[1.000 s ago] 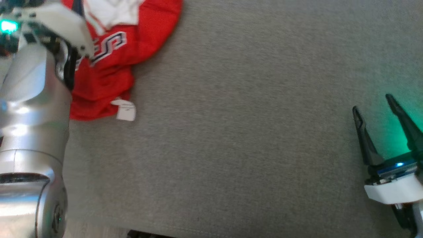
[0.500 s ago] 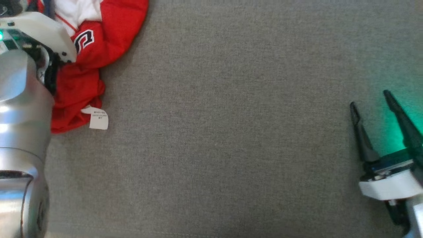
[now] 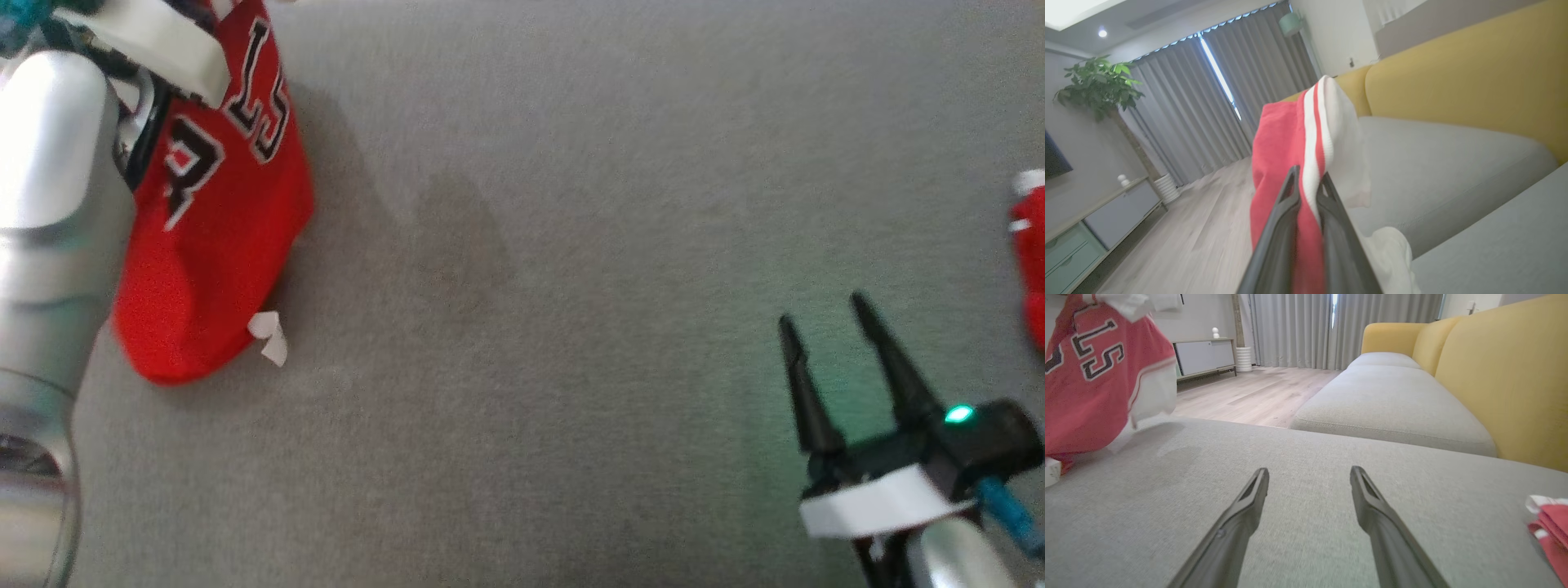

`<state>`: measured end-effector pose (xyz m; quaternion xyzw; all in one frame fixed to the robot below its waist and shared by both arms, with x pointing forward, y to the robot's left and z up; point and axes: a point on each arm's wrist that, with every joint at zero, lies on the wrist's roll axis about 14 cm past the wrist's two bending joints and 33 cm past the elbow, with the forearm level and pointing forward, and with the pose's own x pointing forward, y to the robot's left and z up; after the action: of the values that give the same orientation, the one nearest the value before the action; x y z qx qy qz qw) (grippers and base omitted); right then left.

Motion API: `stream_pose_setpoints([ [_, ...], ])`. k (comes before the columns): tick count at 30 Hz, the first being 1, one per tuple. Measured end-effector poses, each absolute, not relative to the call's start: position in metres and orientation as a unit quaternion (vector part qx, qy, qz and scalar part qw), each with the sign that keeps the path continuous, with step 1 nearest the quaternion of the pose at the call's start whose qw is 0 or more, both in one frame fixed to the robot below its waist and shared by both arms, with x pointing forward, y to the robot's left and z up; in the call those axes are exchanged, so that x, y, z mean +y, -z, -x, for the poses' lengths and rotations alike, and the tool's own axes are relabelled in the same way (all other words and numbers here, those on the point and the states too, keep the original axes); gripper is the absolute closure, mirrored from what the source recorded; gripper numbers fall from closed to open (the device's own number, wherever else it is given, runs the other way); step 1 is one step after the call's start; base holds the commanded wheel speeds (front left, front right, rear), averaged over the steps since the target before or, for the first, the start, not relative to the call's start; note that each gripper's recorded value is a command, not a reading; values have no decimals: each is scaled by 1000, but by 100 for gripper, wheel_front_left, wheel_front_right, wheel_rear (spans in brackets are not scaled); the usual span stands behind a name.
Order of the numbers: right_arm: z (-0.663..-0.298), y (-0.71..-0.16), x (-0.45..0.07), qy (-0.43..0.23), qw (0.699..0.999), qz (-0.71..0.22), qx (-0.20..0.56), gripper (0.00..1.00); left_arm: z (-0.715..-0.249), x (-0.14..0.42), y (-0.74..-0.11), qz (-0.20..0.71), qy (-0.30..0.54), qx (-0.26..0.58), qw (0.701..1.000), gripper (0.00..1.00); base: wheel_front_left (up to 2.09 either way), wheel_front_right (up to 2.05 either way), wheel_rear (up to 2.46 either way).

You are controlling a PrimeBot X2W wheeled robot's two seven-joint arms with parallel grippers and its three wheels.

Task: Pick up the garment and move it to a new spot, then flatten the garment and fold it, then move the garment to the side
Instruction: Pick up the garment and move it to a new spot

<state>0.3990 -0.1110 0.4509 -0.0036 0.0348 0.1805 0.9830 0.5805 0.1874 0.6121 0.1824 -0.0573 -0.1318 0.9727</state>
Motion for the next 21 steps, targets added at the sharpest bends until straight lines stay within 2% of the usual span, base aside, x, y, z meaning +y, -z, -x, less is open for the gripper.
stream_pose_setpoints([
  [7,-350,-476,-129,-135,991,-7,12,0,-540,118,-730,-149,211,-181,949,100,0,0,0],
  [11,-330,-490,-146,-102,995,-7,-9,0,-518,71,-769,-114,263,-221,932,100,0,0,0],
  [16,-311,-504,-168,-62,998,-4,-33,0,-495,10,-793,-100,324,-258,905,100,0,0,0],
  [21,-298,-509,-182,-35,998,-4,-43,0,-478,-48,-782,-88,382,-258,883,100,0,0,0],
])
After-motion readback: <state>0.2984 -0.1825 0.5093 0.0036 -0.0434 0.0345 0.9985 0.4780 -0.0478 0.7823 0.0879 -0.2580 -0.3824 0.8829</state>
